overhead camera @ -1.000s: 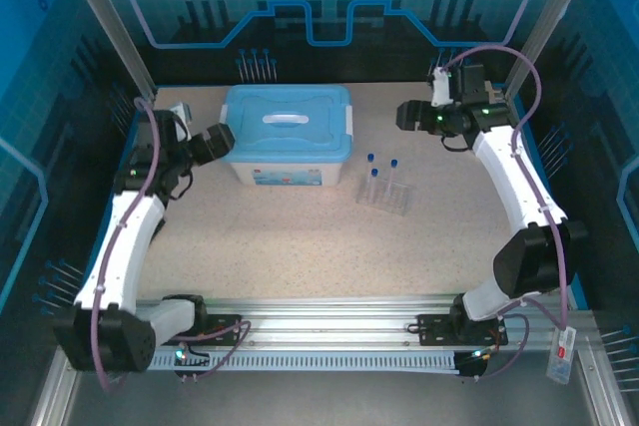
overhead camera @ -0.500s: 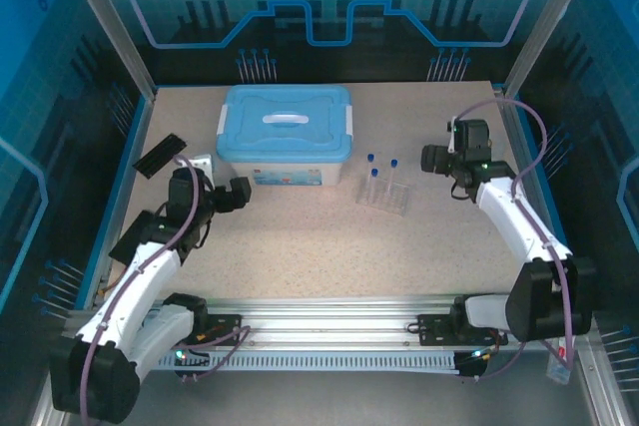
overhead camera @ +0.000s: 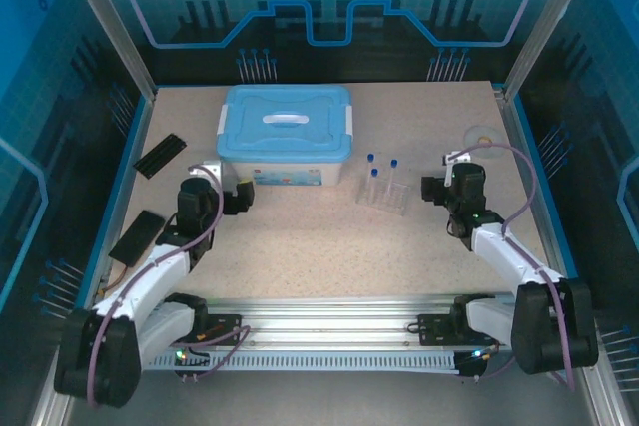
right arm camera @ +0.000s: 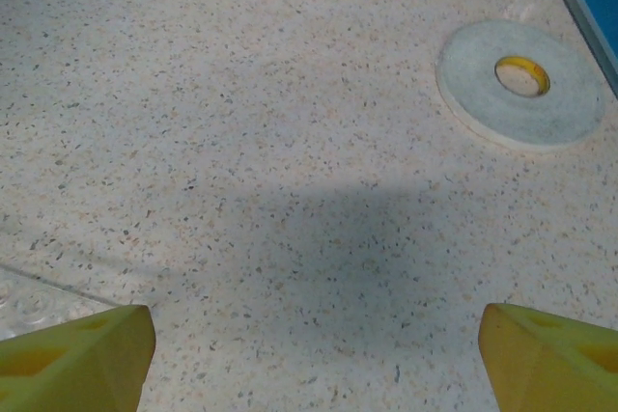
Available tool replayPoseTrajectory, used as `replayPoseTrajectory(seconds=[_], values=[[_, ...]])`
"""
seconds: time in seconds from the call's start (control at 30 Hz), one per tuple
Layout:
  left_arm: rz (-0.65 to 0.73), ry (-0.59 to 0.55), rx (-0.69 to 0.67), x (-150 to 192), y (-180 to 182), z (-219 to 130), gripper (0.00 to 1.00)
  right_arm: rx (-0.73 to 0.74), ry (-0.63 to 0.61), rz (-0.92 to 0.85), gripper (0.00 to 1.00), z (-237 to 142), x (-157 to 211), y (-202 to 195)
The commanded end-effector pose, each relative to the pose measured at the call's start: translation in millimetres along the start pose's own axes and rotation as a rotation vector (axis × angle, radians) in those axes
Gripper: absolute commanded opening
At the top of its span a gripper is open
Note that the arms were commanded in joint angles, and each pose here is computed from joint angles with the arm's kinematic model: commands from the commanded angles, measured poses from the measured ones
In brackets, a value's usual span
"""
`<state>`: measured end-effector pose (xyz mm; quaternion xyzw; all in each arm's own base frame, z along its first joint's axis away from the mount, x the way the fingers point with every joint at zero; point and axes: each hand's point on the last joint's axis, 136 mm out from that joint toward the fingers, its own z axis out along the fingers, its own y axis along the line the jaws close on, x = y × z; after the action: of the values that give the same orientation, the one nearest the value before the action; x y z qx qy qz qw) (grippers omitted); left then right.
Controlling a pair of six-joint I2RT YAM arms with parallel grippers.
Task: Organize the chemistry lab equipment
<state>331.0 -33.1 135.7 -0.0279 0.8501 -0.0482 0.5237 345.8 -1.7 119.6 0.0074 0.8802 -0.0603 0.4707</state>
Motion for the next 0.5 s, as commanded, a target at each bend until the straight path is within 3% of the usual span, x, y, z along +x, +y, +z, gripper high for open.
replayPoseTrajectory(seconds=[0.0,0.47], values=[[0.05,-0.085,0.004,-12,1,13,0.99,0.025,-0.155,-0.04,0.88,4,-23,5],[0.063,-0.083,0.058,-8,8,59,0.99,-0.108,-0.321,-0.08,0.9,30,-27,35]])
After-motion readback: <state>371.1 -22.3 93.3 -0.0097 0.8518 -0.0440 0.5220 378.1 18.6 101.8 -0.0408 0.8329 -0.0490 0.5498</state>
